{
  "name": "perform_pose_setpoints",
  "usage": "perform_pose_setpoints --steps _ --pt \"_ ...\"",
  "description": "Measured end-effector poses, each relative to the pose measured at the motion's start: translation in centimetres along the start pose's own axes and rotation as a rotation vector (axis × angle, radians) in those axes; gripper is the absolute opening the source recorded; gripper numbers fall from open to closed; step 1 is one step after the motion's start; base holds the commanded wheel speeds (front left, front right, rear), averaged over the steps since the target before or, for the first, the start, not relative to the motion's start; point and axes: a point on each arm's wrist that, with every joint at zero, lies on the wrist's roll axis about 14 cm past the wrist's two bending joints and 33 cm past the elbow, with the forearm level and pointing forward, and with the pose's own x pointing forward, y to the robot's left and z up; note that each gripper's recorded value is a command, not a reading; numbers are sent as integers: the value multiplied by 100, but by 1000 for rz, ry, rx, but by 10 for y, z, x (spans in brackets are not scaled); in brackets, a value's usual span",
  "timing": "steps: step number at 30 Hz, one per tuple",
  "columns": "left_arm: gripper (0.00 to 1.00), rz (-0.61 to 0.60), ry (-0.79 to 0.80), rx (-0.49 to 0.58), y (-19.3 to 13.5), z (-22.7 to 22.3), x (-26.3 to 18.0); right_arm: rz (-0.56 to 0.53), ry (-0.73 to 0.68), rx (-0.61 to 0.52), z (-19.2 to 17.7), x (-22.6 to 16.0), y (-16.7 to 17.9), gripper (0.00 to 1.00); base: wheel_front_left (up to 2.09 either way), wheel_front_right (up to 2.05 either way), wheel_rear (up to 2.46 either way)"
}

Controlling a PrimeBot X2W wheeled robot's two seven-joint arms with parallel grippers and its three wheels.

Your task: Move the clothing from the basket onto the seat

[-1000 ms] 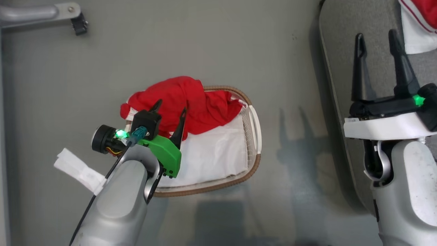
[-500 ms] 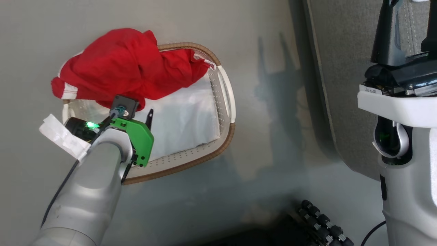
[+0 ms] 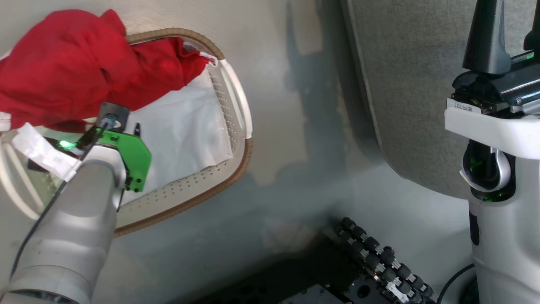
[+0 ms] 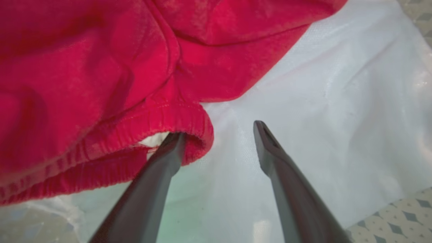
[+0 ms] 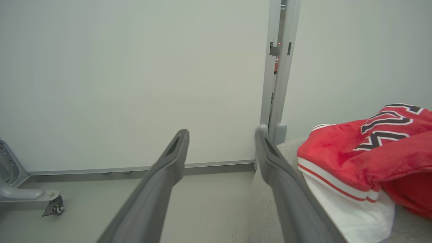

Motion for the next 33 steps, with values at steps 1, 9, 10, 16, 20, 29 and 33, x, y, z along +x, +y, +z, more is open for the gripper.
perform_pose_setpoints --steps 1,9,10,16,20,29,33 --pt "100 15 8 4 3 -2 3 -5 5 -3 -1 -1 -2 100 0 0 0" --pt "24 72 -9 -9 14 3 18 -27 25 -13 -6 -5 -12 100 0 0 0" --pt "0 72 -17 -11 14 4 19 -29 26 -13 -7 -5 -12 100 0 0 0" --pt "0 51 -76 -37 3 19 13 -38 19 -6 -4 -5 -14 100 0 0 0" --pt "0 38 -130 -43 -4 33 4 -35 7 -2 2 -4 -12 100 0 0 0" --pt "0 -11 -281 -7 -24 73 -34 -45 7 -5 14 -12 -10 100 0 0 0" --pt "0 -28 -353 45 -30 95 -59 -57 27 -9 17 -22 -10 100 0 0 0"
